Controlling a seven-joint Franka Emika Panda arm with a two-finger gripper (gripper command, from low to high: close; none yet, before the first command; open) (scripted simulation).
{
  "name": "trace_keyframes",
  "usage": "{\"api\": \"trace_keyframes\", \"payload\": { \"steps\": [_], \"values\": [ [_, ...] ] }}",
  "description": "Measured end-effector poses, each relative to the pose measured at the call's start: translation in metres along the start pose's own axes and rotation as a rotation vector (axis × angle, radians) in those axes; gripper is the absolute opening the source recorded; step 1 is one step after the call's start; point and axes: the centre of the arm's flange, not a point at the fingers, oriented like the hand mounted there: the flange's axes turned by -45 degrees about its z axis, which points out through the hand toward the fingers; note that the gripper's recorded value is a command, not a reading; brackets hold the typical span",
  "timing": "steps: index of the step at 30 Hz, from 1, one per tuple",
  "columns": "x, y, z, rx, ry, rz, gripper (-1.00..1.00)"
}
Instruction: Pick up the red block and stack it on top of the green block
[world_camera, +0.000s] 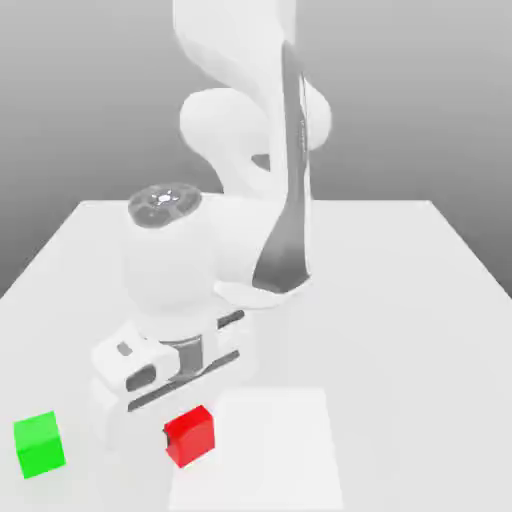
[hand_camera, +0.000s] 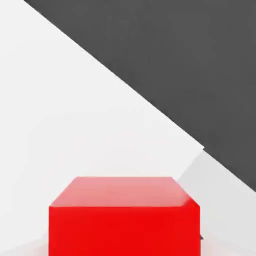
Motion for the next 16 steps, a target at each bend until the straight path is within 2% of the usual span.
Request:
{"api": "trace_keyframes", "payload": {
  "steps": [7,12,13,16],
  "values": [
    [-0.11,0.111,-0.034,0.001,0.0,0.057,-1.0],
    [-0.13,0.126,0.016,0.0,0.001,0.065,-1.0],
    [-0.131,0.126,0.024,0.0,0.001,0.065,1.0],
    [-0.131,0.126,0.024,0.0,0.001,0.065,1.0]
  ]
}}
